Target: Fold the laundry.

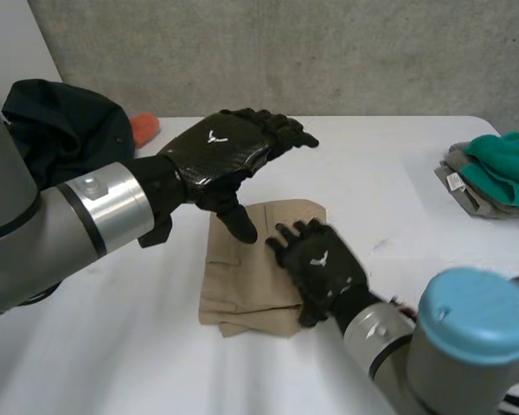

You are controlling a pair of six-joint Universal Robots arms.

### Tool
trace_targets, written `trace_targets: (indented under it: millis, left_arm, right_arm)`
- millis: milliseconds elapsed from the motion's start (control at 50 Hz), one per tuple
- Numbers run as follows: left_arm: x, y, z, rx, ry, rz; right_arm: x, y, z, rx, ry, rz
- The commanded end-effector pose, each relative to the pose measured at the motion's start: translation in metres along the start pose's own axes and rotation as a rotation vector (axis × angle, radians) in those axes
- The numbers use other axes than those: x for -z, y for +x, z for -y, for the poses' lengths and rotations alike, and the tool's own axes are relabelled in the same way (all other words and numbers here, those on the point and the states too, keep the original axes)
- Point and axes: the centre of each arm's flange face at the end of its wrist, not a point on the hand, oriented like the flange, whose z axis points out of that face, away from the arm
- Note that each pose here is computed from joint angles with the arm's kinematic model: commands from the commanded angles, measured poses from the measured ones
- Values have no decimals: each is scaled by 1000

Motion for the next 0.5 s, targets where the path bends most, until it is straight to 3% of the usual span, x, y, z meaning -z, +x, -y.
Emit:
trace_targets:
  millis: [20,160,500]
  left_arm:
    - [-1,0,-5,16,-15,-7]
    - [-1,0,-7,20,-23,10]
    - [-1,3,-6,22,-19,8]
  right_arm:
    - [-17,-17,-28,89,8,20]
    - [-47,-13,-29,156,76,-25]
    - [-94,-1,-22,134,128,-85]
